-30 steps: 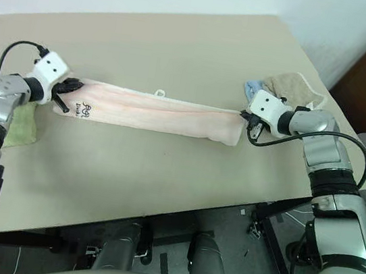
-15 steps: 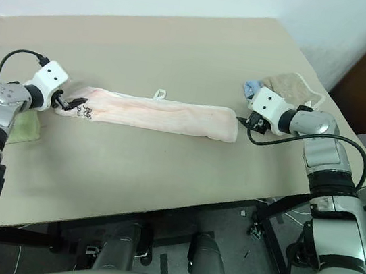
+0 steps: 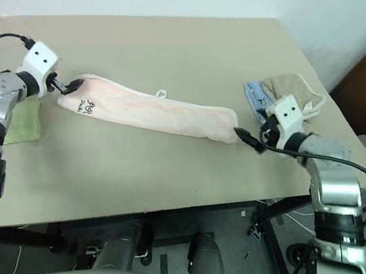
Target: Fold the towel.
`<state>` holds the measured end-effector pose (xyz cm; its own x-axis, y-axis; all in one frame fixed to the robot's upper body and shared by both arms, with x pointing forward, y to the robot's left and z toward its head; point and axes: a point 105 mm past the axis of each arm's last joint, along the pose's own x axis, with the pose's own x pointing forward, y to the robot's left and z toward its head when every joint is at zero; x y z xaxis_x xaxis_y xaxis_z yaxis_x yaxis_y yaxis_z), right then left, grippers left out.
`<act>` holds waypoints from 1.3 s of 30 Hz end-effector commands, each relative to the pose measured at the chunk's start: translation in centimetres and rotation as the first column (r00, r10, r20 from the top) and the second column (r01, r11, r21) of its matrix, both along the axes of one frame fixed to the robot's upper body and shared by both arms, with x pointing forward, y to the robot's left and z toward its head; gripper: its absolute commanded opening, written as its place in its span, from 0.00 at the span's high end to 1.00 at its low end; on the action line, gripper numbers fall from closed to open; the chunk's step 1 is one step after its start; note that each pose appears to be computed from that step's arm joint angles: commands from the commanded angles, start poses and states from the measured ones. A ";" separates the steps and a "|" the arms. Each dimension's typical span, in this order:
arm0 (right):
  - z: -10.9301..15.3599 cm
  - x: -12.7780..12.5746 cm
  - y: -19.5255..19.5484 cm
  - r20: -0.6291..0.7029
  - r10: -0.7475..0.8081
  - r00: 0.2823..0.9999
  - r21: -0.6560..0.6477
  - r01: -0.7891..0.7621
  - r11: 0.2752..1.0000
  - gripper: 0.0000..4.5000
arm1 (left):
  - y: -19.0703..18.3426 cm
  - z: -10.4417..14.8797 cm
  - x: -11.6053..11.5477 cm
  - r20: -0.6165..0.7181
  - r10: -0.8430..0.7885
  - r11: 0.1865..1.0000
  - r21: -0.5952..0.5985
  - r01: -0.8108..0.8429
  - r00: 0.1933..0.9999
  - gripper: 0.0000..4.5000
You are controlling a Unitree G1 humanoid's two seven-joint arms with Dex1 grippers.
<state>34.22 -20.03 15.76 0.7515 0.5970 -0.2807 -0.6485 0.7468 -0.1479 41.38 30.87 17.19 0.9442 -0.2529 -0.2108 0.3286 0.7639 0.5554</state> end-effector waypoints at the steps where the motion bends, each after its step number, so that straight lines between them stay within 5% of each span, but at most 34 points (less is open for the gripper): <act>1: 1.7 -1.5 1.2 -0.090 -0.005 0.996 0.221 0.024 0.975 0.01 | 0.3 1.7 -0.5 0.052 -0.026 0.999 0.047 0.024 0.998 0.00; 6: -0.1 -2.4 3.4 -0.359 -0.017 0.933 0.484 0.201 0.852 0.01 | 0.9 2.7 -0.6 0.116 0.001 0.995 0.100 -0.013 0.993 0.00; 12: -3.9 -2.5 5.3 -0.621 -0.022 0.783 0.537 0.446 0.716 0.01 | -0.4 4.2 -0.8 0.195 -0.071 0.993 0.107 0.051 0.978 0.00; 18: -4.5 -0.7 5.3 -0.714 -0.050 0.698 0.562 0.615 0.553 0.01 | -3.5 3.5 -2.7 0.120 -0.300 0.951 -0.035 0.306 0.946 0.00; 27: -3.2 2.1 4.0 -0.745 -0.078 0.662 0.587 0.707 0.396 0.01 | -5.7 0.9 -6.5 -0.090 -0.493 0.869 -0.109 0.483 0.866 0.00; 31: -2.8 2.9 3.8 -0.742 -0.086 0.665 0.595 0.712 0.374 0.19 | -5.8 0.3 -7.0 -0.129 -0.497 0.868 -0.092 0.488 0.858 0.00; 39: -1.8 3.2 3.7 -0.719 -0.091 0.690 0.620 0.695 0.364 0.80 | -6.4 -0.1 -7.4 -0.133 -0.505 0.863 -0.112 0.493 0.853 0.00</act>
<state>37.03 -16.00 12.24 0.8524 0.4176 -0.3146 0.0913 0.4737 0.8760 34.12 24.50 16.12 0.6341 -0.6982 -0.3324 0.7658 0.5075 0.3949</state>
